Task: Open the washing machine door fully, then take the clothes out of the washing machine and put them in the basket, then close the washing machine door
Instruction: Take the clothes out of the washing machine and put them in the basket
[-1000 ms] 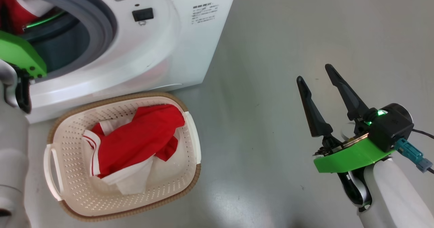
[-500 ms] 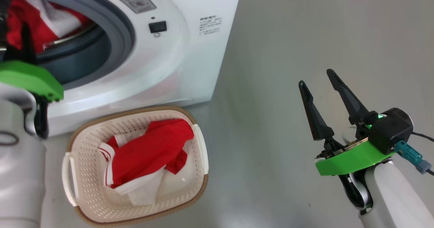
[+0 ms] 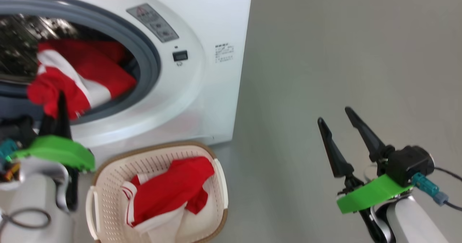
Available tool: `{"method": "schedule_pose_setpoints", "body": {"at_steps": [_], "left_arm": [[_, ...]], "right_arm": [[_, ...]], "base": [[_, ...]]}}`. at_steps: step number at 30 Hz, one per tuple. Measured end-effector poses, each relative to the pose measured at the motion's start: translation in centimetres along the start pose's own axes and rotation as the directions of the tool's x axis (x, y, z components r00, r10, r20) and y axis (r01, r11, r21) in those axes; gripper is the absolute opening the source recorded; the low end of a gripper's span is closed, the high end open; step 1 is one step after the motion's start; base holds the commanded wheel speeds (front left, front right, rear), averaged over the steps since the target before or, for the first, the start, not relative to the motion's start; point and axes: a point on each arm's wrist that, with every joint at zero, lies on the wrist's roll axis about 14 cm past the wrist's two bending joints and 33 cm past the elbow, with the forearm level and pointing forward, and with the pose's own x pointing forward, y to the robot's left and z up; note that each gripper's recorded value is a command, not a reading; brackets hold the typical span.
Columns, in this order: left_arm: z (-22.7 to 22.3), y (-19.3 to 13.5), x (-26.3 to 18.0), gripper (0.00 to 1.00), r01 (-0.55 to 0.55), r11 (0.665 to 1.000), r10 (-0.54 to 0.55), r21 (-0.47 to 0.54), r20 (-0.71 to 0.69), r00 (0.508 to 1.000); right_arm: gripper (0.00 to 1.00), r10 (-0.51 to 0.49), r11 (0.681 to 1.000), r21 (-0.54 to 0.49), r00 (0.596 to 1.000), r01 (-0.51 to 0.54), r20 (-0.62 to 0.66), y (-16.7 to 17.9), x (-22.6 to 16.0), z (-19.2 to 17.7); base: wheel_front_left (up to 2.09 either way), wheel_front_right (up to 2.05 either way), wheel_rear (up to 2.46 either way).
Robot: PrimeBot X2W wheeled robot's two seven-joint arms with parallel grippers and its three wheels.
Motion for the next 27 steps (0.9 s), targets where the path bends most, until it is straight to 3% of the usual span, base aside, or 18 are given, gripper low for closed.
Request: {"method": "schedule_pose_setpoints", "body": {"at_steps": [9,27], "left_arm": [[1.7,-0.6,-5.3,0.0,0.005,0.998,-0.001,-0.068,0.059,0.998],[6.5,-3.7,-13.1,0.0,0.081,0.996,-0.07,-0.041,0.211,0.975]], "right_arm": [[1.0,0.0,1.0,0.003,0.999,0.0,0.037,0.6,-2.9,1.6],[1.0,-0.028,1.0,0.007,0.996,0.028,0.087,0.3,-6.5,3.2]], "base": [[0.0,0.0,0.0],[0.0,0.0,0.0]]}}
